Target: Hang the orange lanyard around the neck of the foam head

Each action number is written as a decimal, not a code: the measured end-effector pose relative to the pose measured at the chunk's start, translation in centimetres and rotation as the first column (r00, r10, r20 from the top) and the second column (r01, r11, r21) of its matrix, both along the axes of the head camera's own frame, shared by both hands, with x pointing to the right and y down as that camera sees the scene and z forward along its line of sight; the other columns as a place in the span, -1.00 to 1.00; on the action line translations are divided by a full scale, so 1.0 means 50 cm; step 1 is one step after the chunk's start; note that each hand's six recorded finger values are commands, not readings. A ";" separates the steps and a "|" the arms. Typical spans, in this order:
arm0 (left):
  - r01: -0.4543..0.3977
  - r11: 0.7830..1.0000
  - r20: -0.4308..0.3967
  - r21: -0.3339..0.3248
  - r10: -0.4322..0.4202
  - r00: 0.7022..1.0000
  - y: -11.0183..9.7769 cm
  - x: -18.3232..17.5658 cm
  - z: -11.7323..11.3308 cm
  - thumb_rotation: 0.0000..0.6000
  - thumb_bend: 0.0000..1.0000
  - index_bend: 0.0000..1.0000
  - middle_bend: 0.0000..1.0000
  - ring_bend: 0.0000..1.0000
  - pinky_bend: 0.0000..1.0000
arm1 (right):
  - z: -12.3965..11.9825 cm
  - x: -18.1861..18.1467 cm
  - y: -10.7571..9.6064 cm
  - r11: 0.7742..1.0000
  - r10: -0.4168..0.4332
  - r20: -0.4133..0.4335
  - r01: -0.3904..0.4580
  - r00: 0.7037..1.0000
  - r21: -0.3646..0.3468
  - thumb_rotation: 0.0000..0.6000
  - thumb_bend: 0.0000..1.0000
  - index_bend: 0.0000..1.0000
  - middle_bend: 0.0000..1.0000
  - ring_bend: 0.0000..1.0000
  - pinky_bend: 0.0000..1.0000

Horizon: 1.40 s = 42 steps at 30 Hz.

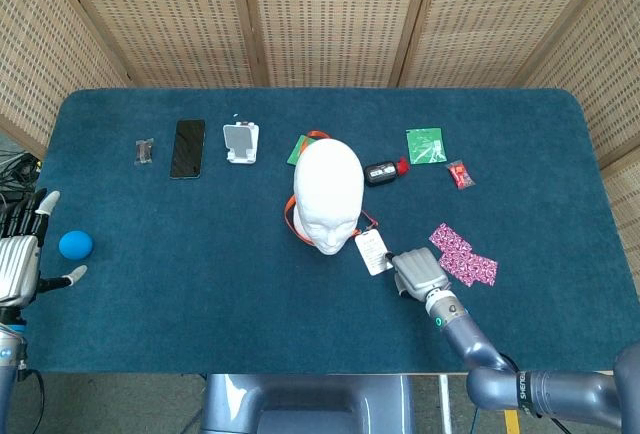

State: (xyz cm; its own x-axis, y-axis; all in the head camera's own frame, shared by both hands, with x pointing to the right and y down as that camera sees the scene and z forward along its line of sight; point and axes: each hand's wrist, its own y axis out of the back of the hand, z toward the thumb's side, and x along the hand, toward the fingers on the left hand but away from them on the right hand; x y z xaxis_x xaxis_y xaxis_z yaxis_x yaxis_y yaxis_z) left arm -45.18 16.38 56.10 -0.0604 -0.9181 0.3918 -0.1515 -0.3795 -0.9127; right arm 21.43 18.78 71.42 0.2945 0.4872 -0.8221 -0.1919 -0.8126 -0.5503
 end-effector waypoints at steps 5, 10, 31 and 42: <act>-0.004 1.000 -0.002 0.000 0.004 1.000 0.002 0.003 -0.001 1.00 -0.81 -1.00 -1.00 -1.00 -1.00 | -0.026 -0.014 0.049 0.994 -0.086 0.019 0.087 0.996 -0.068 1.00 0.78 -0.29 0.68 0.56 0.86; -0.003 1.000 -0.006 0.000 0.003 1.000 0.002 0.004 -0.002 1.00 -0.81 -1.00 -1.00 -1.00 -1.00 | -0.044 -0.029 0.089 0.980 -0.158 0.039 0.162 0.987 -0.117 1.00 0.78 -0.29 0.68 0.56 0.87; -0.005 1.000 -0.017 0.002 0.005 1.000 0.002 0.006 -0.006 1.00 -0.81 -1.00 -1.00 -1.00 -1.00 | -0.109 -0.058 0.173 0.918 -0.342 0.111 0.357 0.933 -0.173 1.00 0.78 -0.25 0.68 0.56 0.87; -0.004 1.000 -0.015 0.003 0.004 1.000 0.003 0.005 -0.005 1.00 -0.81 -1.00 -1.00 -1.00 -1.00 | -0.186 -0.057 0.078 0.948 -0.318 0.178 0.308 0.931 0.083 1.00 0.78 -0.24 0.68 0.56 0.86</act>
State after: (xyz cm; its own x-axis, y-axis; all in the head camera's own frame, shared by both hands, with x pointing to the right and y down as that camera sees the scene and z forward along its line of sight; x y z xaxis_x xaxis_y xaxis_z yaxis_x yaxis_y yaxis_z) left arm -44.95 16.53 55.84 -0.0507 -0.9196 0.3896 -0.1637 -0.3772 -0.9115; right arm 18.58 22.68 62.11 0.5843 0.3863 -0.7137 -0.3220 -0.6969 -0.6408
